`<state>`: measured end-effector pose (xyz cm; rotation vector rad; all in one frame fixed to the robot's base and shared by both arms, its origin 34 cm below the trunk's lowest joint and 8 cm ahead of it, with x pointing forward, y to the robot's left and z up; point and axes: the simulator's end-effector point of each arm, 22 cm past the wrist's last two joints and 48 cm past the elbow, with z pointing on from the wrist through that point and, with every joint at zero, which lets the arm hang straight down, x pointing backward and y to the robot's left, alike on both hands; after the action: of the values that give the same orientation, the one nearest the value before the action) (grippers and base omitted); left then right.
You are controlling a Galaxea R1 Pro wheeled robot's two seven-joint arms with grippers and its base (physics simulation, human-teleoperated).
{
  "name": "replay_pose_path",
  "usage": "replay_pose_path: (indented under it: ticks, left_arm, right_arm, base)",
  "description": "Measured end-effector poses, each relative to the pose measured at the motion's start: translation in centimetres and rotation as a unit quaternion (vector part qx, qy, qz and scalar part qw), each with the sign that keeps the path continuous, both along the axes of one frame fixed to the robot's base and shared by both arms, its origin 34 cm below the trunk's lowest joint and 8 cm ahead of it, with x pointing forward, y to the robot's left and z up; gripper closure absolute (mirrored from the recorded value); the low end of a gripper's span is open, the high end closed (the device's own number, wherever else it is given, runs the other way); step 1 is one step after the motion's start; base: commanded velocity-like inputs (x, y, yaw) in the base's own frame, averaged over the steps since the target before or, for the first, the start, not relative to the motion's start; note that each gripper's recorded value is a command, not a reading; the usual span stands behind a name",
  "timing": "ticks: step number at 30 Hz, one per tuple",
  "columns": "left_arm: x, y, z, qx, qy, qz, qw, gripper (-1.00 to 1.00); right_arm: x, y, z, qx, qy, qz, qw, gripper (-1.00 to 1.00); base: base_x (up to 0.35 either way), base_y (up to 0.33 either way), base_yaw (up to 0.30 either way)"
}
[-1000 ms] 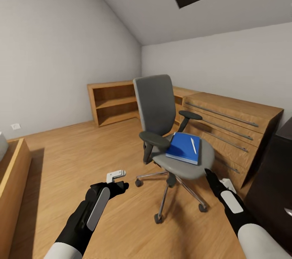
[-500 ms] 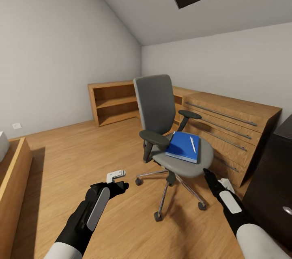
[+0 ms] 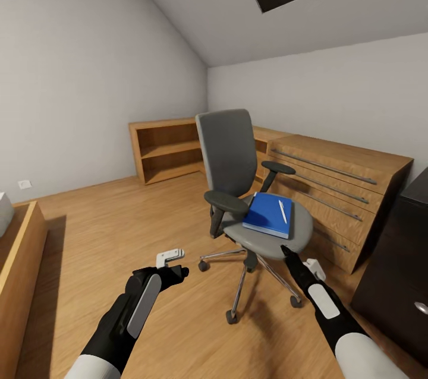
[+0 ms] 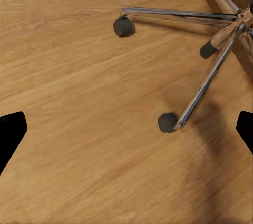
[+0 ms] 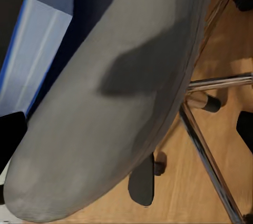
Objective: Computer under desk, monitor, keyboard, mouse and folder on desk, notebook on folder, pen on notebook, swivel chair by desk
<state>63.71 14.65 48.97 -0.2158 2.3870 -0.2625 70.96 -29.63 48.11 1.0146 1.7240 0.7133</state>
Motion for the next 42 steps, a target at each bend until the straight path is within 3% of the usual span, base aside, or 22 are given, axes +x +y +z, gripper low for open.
replay_pose_path:
  ticks: [9, 21, 32, 42]
  left_arm:
    - [0.0, 0.0, 0.0, 0.0, 0.0, 0.0, 1.0, -1.0]
    - [0.0, 0.0, 0.0, 0.001, 0.0, 0.001, 1.0, -1.0]
    - [0.0, 0.0, 0.0, 0.001, 0.0, 0.0, 1.0, -1.0]
    - [0.0, 0.0, 0.0, 0.001, 0.0, 0.0, 1.0, -1.0]
  right_arm:
    - [-0.3, 1.3, -0.5, 0.005, 0.003, 0.008, 1.0, -1.0]
    - [-0.7, 5.0, -1.2, 0.025, 0.008, 0.023, 0.9994, -1.0]
    - [-1.0, 5.2, -1.5, 0.026, 0.01, 0.024, 0.9993, -1.0]
    - [-1.0, 5.1, -1.4, 0.022, 0.009, 0.025, 0.9994, -1.0]
  base:
    - [0.0, 0.0, 0.0]
    - [0.0, 0.0, 0.0]
    - [0.023, 0.0, 0.0]
    - [0.245, 0.0, 0.0]
